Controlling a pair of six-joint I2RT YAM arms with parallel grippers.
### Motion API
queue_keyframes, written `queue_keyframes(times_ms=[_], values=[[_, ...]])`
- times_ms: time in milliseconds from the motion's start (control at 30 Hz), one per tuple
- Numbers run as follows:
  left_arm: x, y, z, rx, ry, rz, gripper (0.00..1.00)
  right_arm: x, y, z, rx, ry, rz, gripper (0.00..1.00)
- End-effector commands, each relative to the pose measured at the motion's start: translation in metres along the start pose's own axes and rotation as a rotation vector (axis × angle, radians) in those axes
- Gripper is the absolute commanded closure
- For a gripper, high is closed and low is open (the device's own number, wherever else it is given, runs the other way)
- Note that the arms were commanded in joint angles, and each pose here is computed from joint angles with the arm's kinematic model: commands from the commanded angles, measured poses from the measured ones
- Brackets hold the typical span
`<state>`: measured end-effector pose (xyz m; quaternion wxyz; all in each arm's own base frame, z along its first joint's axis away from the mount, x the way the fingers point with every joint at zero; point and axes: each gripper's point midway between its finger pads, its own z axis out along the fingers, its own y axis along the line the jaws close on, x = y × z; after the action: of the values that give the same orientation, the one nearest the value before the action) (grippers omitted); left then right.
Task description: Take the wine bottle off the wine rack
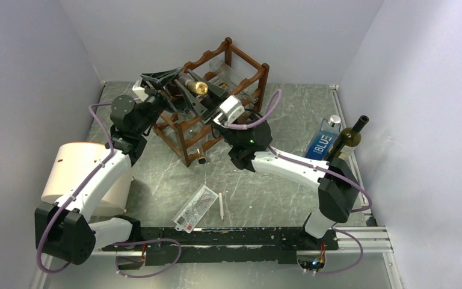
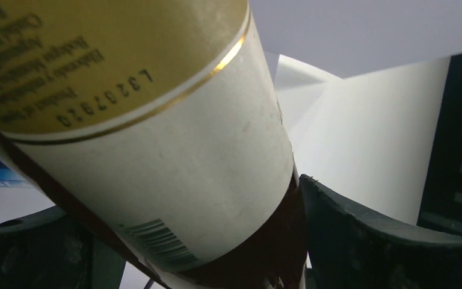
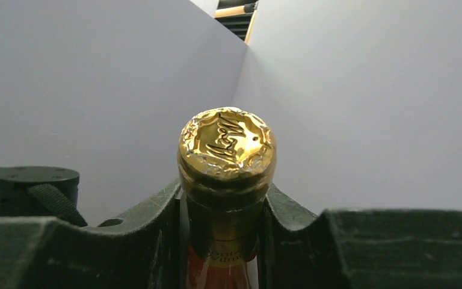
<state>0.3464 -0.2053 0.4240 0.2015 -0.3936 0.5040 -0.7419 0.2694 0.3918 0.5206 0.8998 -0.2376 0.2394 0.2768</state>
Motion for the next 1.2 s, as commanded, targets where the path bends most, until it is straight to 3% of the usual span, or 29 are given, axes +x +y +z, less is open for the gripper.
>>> queue_keyframes(times_ms=[0, 233, 400, 567, 733, 900, 1167], values=[[0.052, -0.104, -0.044, 0.491, 0.155, 0.119, 0.05, -0.101, -0.095, -0.021, 0.349, -0.291, -0.086, 1.0], [0.054, -0.101, -0.048, 0.499, 0.159, 0.143, 0.05, -0.086, -0.132, -0.051, 0.614, -0.276, 0.017, 1.0], [0.056, -0.095, -0.046, 0.492, 0.18, 0.155, 0.05, -0.081, -0.152, -0.051, 0.673, -0.289, 0.089, 1.0], [0.06, -0.083, -0.045, 0.455, 0.206, 0.192, 0.05, -0.095, -0.163, -0.02, 0.627, -0.303, 0.104, 1.0], [0.064, -0.07, -0.049, 0.422, 0.221, 0.244, 0.05, -0.114, -0.169, 0.019, 0.52, -0.271, 0.016, 1.0], [0.074, -0.069, -0.05, 0.388, 0.222, 0.388, 0.05, -0.114, -0.17, 0.042, 0.432, -0.121, -0.068, 1.0], [0.07, -0.043, -0.042, 0.237, 0.198, 0.606, 0.05, -0.08, -0.169, 0.013, 0.39, 0.253, -0.081, 1.0]])
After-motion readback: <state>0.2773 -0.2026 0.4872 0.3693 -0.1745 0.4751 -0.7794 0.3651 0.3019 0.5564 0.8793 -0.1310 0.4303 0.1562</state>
